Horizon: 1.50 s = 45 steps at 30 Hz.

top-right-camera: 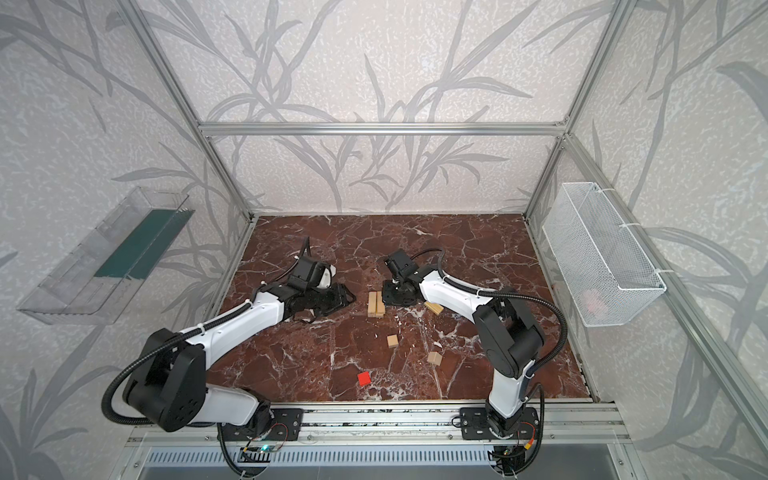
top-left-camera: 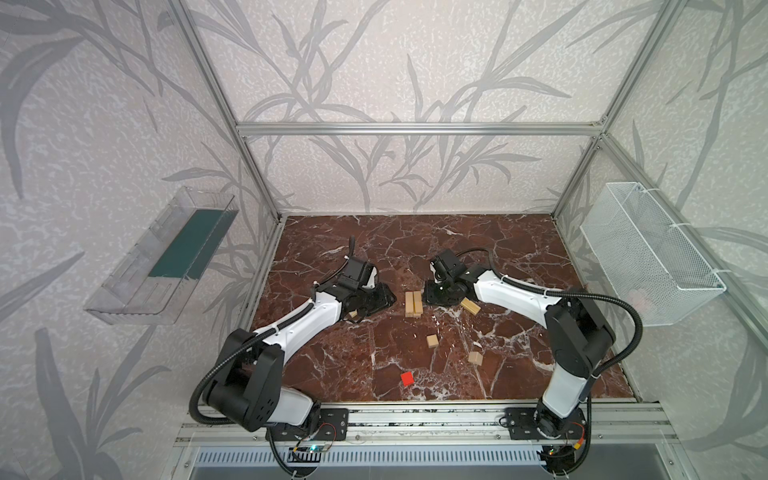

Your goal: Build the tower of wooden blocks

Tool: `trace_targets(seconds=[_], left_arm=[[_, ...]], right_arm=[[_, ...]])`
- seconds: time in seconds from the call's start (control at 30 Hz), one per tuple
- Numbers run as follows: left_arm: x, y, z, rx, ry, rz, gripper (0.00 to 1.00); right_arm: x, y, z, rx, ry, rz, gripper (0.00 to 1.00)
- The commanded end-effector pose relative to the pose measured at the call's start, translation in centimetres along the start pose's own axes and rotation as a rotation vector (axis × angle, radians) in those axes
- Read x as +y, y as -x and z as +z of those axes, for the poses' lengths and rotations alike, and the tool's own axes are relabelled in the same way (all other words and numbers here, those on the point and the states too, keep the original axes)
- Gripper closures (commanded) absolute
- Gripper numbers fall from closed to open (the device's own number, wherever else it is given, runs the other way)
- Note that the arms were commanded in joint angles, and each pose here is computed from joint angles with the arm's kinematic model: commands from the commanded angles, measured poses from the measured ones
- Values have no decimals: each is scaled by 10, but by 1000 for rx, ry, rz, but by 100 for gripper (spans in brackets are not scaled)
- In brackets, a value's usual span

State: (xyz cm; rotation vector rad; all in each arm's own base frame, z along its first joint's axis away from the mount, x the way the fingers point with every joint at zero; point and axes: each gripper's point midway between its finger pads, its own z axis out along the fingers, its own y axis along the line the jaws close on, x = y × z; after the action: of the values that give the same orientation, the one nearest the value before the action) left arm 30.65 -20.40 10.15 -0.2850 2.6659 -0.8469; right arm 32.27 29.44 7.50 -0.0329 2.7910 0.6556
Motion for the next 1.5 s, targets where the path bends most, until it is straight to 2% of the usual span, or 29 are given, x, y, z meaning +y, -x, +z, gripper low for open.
trace_targets(seconds=[0.0, 0.27, 0.73, 1.47], left_arm=[[-23, 11, 7, -31, -58, 7, 50], [-29, 15, 32, -36, -73, -12, 53], [-20, 15, 48, -31, -56, -33, 56], [-14, 15, 52, -26, -35, -34, 57]], right_arm=[[14, -1, 0, 16, 119, 4, 65], [6, -3, 16, 41, 153, 33, 63], [-2, -10, 36, 82, 149, 53, 63], [14, -10, 27, 96, 229, 65, 64]])
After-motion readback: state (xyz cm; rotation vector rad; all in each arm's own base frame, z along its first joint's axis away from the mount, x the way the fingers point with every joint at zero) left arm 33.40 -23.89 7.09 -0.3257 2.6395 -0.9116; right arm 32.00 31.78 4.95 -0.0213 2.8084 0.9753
